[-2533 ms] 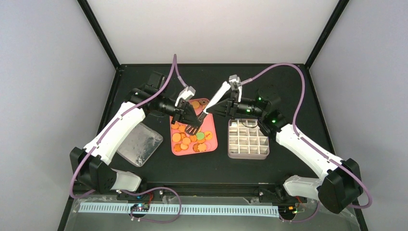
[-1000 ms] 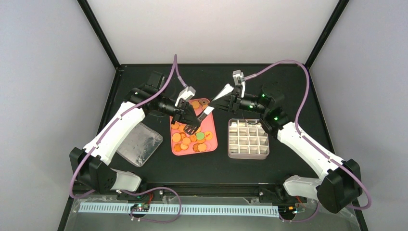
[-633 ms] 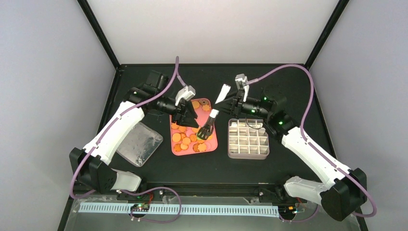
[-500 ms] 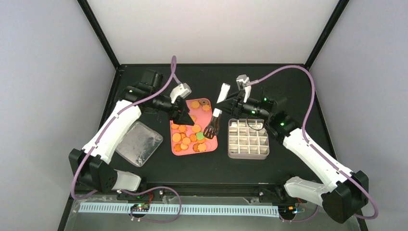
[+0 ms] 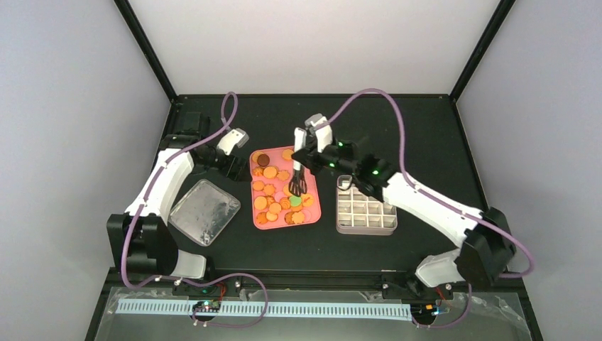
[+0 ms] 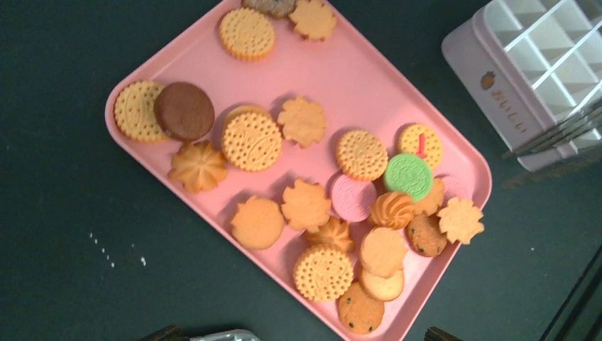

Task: Pack the cookies
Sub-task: Pick up the fake cookies from the plate.

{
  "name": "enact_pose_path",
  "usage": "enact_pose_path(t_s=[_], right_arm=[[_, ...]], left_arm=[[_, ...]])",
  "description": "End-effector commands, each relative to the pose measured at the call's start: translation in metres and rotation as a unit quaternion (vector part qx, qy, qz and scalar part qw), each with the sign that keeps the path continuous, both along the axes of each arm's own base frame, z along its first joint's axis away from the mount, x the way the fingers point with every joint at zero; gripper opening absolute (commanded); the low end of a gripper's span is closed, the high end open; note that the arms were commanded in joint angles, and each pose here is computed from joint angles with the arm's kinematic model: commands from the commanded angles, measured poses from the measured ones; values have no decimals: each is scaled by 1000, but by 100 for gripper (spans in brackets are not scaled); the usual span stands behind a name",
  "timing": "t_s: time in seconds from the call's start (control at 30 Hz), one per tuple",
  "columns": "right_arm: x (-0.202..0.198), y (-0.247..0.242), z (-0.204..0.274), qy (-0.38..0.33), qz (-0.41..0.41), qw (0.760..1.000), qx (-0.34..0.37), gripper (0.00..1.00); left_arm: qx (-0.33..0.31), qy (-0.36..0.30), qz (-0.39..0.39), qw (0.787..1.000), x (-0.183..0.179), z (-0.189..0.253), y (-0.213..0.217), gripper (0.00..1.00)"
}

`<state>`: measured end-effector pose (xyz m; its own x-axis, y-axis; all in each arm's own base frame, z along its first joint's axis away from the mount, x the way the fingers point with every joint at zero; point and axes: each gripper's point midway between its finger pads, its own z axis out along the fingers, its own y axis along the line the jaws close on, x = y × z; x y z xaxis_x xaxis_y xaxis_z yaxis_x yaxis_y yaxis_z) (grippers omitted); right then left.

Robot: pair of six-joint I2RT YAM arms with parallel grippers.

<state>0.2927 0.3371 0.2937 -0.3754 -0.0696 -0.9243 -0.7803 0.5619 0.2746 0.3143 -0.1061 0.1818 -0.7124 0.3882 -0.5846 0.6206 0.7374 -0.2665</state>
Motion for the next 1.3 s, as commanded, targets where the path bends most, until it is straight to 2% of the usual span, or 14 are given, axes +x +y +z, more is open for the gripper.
enact_pose_path(t_s=[0.0, 0.23, 0.4, 0.87, 1.27], right_arm=[[27, 26, 14, -61, -45, 997, -21, 23], [30, 84, -9, -97, -48, 992, -67, 22], [24, 101, -33, -90, -42, 992, -83, 23], [6, 85, -74, -66, -42, 992, -102, 30], [-21, 65, -65, -47, -34, 996, -65, 31]], left_arm=[[19, -26, 20, 999, 1, 3, 15, 89], [23, -36, 28, 999, -5, 4, 22, 89], [27, -37, 34, 998, -6, 4, 29, 89], [18, -35, 41, 998, -7, 5, 33, 88], [20, -35, 38, 998, -10, 4, 33, 87]])
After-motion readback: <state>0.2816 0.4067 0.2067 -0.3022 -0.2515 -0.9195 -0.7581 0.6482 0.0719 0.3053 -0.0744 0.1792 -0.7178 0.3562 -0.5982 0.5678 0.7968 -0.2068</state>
